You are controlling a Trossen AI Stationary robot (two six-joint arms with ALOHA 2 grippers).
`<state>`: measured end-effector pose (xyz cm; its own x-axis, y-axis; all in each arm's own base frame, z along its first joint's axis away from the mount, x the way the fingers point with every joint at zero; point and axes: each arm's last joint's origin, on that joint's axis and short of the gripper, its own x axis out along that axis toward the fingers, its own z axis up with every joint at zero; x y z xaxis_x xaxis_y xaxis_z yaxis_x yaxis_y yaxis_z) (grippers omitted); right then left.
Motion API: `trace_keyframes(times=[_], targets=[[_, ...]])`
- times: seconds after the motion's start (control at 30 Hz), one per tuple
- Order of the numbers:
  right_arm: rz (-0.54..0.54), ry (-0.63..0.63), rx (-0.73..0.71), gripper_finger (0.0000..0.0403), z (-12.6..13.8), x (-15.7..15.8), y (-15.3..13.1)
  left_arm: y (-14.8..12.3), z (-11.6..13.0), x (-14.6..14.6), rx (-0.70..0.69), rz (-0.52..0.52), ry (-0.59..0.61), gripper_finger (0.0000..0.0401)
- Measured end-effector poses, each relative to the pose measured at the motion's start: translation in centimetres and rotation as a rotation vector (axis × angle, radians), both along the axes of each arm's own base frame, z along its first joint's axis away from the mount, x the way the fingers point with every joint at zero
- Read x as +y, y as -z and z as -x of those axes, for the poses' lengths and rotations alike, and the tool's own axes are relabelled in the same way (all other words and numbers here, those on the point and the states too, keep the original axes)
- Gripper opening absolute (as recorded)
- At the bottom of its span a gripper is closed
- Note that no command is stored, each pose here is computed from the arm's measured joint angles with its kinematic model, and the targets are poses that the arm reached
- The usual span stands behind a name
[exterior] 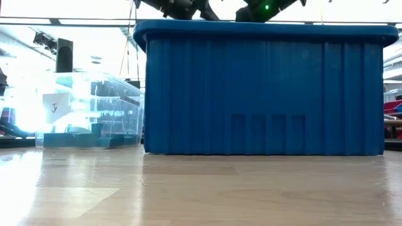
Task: Sort blocks
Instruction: Put the green block into the transparent bin
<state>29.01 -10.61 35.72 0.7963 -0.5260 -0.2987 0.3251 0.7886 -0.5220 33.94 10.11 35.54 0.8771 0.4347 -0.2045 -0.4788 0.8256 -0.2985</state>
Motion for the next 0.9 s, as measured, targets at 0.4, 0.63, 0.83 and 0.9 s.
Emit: trace_keyframes(times=[0.4,0.63,0.83,0.9], targets=[[0.085,-0.002,-0.037,0.0114,0.0,2.6,-1.3,-0.7,-0.1,0.0,-0.093,0.028,-0.007,0.0218],[0.117,-0.002,-0.011,0.0114,-0.2,3.1,-1.2,-0.6,-0.1,0.0,-0.066,0.006,-0.015,0.0218],[0.136,0.012,0.036,0.0113,-0.1,3.1,-0.9,-0.5,0.1,0.1,-0.042,-0.008,-0.032,0.0218],[0.135,0.014,0.038,0.0113,-0.1,3.1,-0.9,-0.5,0.1,0.1,-0.034,-0.018,-0.030,0.0218]])
